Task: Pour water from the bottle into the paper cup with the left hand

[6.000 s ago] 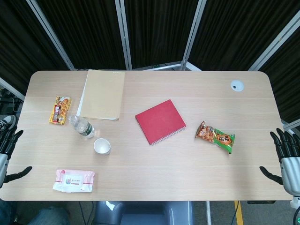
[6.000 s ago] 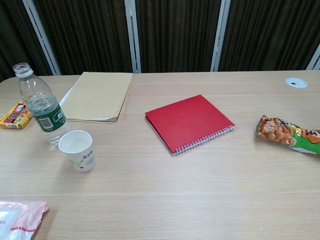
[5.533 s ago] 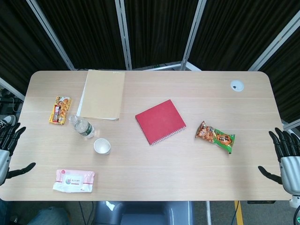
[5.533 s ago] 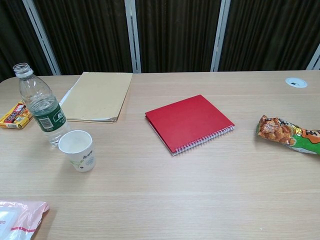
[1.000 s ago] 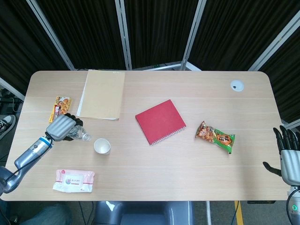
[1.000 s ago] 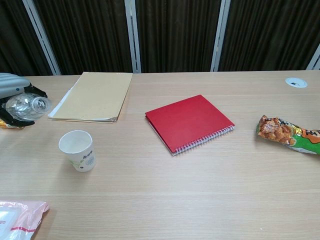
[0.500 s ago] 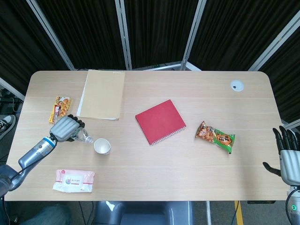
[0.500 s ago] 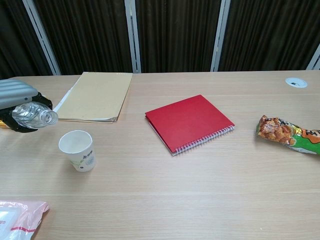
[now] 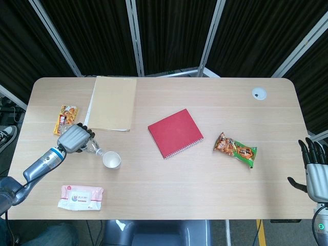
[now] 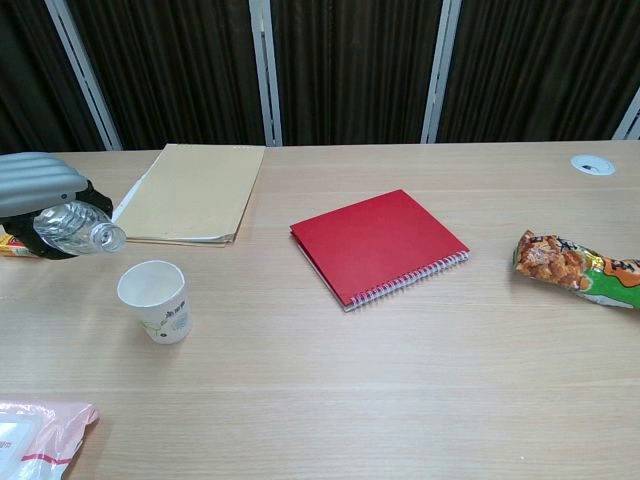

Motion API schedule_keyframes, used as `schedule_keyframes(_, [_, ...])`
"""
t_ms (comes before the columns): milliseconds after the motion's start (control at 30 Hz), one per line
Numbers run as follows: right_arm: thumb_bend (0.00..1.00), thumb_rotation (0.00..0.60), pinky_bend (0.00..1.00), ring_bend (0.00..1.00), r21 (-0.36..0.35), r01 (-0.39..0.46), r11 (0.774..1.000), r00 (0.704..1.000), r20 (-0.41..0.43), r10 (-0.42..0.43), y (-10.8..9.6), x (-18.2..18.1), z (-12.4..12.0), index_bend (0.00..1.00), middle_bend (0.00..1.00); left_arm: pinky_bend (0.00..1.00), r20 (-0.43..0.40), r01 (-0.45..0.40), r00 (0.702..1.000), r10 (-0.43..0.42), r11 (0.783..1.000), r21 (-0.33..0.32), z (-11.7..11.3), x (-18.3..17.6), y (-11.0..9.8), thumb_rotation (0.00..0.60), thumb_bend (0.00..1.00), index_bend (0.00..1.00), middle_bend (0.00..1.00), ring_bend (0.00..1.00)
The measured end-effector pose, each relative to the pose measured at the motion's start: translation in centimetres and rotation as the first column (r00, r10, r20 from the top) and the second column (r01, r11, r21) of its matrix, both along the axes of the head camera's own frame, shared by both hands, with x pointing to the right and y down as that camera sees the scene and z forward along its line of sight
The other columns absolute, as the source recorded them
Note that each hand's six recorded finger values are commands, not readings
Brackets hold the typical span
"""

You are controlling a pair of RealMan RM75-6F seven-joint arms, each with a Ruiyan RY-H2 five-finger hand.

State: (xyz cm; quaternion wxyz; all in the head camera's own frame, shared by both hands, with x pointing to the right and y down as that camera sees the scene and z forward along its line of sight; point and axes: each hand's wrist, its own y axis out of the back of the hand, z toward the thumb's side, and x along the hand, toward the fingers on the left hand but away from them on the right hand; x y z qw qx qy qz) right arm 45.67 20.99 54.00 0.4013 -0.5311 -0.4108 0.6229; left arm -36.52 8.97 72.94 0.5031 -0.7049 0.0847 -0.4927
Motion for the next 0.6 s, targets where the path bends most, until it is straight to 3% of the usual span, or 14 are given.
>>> schedule_keyframes(600, [0.0, 0.6, 0.0, 0.0, 0.003, -0.003, 1.0, 1.0, 0.0, 0.003, -0.04, 0.13, -0.12, 0.0, 0.0, 0.39, 0.053, -0.067, 0.997, 0.063, 0.996, 0.063, -0.86, 0.54, -0.66, 0.6, 0.53, 0.58, 0.53, 0.42])
